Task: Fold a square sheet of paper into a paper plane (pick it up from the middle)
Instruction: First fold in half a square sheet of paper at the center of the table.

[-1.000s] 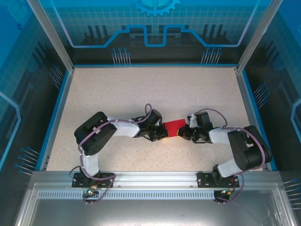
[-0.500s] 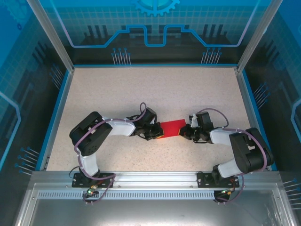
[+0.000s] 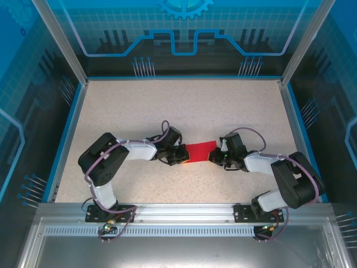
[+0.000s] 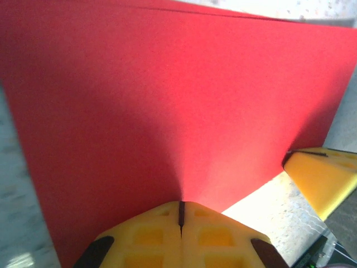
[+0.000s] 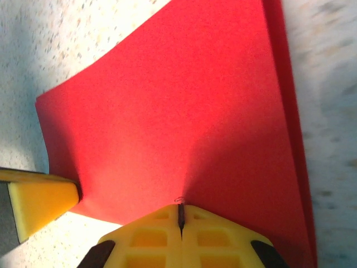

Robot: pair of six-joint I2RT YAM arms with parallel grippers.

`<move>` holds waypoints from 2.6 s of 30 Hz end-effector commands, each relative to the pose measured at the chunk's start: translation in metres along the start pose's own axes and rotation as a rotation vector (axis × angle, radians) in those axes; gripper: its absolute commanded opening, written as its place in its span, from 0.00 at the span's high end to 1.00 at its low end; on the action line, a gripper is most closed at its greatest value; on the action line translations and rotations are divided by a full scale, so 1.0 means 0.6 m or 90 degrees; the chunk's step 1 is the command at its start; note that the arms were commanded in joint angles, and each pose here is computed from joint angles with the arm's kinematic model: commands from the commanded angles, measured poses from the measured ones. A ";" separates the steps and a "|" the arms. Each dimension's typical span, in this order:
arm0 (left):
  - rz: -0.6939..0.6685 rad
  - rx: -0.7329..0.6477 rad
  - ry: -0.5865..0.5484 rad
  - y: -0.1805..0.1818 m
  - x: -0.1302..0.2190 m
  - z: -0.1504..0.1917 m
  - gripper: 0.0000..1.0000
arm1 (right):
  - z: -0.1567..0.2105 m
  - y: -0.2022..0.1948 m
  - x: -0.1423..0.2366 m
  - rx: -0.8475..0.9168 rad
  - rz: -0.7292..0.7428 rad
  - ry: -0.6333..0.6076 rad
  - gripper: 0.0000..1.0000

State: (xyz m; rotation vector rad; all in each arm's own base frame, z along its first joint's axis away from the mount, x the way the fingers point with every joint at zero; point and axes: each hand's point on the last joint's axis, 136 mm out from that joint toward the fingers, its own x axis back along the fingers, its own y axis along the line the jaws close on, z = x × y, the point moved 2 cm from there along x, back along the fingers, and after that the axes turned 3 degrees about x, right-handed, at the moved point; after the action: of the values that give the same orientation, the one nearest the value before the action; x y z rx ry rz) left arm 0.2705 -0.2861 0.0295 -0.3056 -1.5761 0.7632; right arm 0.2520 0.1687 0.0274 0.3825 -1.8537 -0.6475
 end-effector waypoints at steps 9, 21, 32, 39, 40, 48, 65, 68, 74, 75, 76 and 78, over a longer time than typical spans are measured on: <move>0.030 -0.069 -0.022 -0.030 0.072 -0.006 0.97 | 0.010 0.085 -0.046 0.029 -0.037 0.036 1.00; 0.049 -0.062 0.031 -0.049 -0.007 0.020 0.97 | 0.012 0.081 -0.051 0.016 -0.032 0.029 1.00; -0.001 -0.051 -0.014 -0.010 -0.016 0.008 0.98 | 0.046 0.036 -0.057 0.018 0.003 0.067 1.00; 0.059 -0.073 -0.029 -0.045 0.007 0.008 0.97 | 0.047 0.016 -0.055 0.006 0.017 0.067 1.00; 0.065 -0.075 -0.031 -0.049 0.008 0.007 0.97 | 0.047 0.017 -0.056 0.008 0.015 0.068 1.00; 0.003 -0.034 -0.008 -0.007 -0.023 0.011 0.98 | 0.045 0.021 -0.060 0.007 0.009 0.071 1.00; -0.086 0.014 -0.022 0.045 -0.021 0.013 0.99 | 0.000 -0.095 0.037 -0.033 0.137 -0.073 1.00; -0.084 0.013 -0.021 0.043 -0.021 0.014 0.98 | -0.011 -0.098 0.061 -0.031 0.162 -0.109 0.99; -0.054 -0.015 -0.019 0.016 -0.017 0.009 0.98 | -0.042 -0.031 0.106 0.031 0.069 -0.179 0.98; -0.052 -0.018 -0.019 0.013 -0.016 0.008 0.98 | -0.043 -0.014 0.110 0.042 0.038 -0.181 0.96; -0.050 -0.020 -0.021 0.010 -0.015 0.007 0.98 | -0.044 0.004 0.112 0.052 0.005 -0.178 0.96; -0.049 -0.019 -0.020 0.010 -0.016 0.007 0.98 | -0.037 0.028 0.102 0.059 -0.037 -0.144 0.96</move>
State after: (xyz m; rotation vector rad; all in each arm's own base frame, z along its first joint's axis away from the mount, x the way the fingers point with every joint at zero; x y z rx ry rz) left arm 0.2705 -0.3019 0.0303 -0.3307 -1.6115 0.7544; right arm 0.2552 0.1240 0.0841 0.3058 -2.1528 -0.6675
